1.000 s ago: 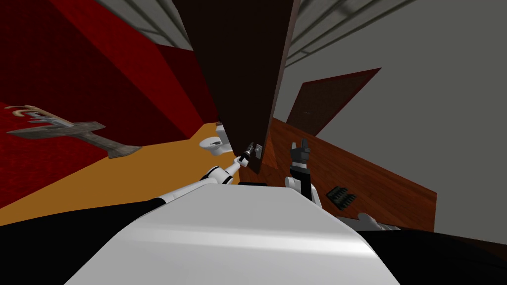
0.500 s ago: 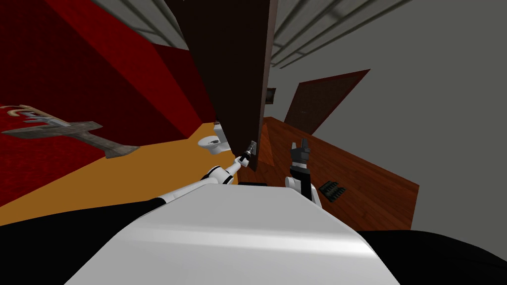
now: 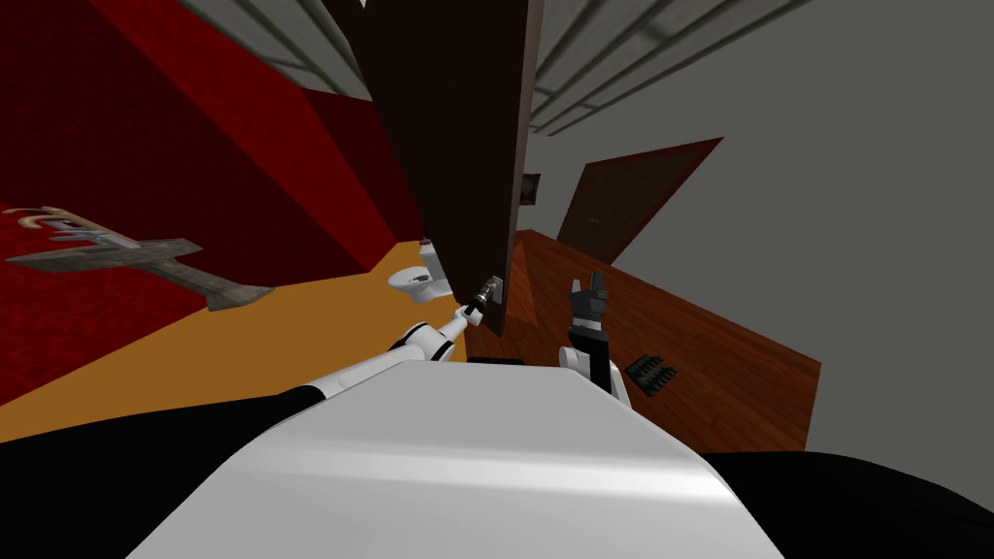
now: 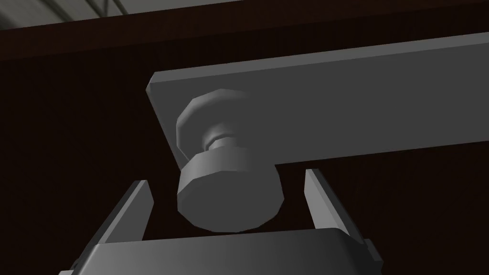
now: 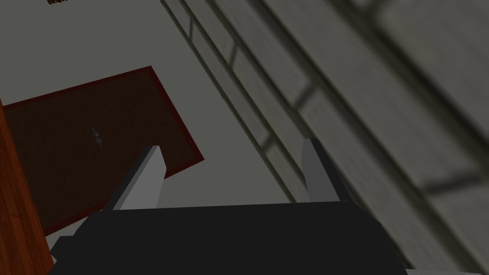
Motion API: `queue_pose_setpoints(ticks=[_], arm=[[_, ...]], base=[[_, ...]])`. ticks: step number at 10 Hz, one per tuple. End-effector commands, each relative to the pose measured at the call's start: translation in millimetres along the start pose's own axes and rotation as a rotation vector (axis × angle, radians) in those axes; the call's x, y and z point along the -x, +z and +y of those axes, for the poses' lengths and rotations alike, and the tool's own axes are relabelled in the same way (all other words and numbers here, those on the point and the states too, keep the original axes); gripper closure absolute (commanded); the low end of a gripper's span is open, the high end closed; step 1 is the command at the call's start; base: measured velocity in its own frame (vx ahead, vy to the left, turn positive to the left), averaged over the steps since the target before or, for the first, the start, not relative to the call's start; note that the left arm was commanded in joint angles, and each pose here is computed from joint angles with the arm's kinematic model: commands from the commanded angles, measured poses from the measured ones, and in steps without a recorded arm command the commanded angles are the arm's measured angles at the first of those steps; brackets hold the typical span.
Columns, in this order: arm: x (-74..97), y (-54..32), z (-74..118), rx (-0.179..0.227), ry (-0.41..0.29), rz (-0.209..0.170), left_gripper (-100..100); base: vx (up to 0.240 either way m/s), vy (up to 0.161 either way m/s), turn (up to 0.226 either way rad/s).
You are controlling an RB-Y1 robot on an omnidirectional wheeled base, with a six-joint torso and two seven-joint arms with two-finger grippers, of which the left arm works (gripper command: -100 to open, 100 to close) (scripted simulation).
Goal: Push the door open
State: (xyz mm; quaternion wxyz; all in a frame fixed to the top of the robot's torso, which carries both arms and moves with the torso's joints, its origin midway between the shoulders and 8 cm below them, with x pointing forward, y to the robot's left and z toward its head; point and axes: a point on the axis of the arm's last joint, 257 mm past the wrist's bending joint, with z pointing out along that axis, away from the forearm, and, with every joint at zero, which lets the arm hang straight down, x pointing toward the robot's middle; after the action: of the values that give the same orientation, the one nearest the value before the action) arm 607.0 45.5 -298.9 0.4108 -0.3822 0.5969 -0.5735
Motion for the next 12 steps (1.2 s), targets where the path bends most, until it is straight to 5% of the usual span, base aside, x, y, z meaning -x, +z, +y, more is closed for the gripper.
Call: queue_pose_setpoints(ticks=[1, 3, 4, 8, 9, 12], arm=[[2.9, -0.9, 0.0, 0.003, 0.003, -0.002, -100], [-32.3, 2.6, -4.1, -0.007, -0.039, 0.029, -100], [-30.4, -1.6, 7.6, 0.018, -0.037, 0.025, -100], [-32.2, 2.7, -3.6, -0.007, -0.039, 0.029, -100], [-32.2, 2.7, -3.6, -0.007, -0.039, 0.029, 100], [-32.2, 2.7, -3.6, -0.007, -0.039, 0.029, 100]], base=[[0.015, 0.016, 0.0], [0.027, 0.037, 0.0], [0.02, 0.024, -0.009], [0.001, 0.002, 0.001], [0.0, 0.0, 0.0], [0.0, 0.0, 0.0]])
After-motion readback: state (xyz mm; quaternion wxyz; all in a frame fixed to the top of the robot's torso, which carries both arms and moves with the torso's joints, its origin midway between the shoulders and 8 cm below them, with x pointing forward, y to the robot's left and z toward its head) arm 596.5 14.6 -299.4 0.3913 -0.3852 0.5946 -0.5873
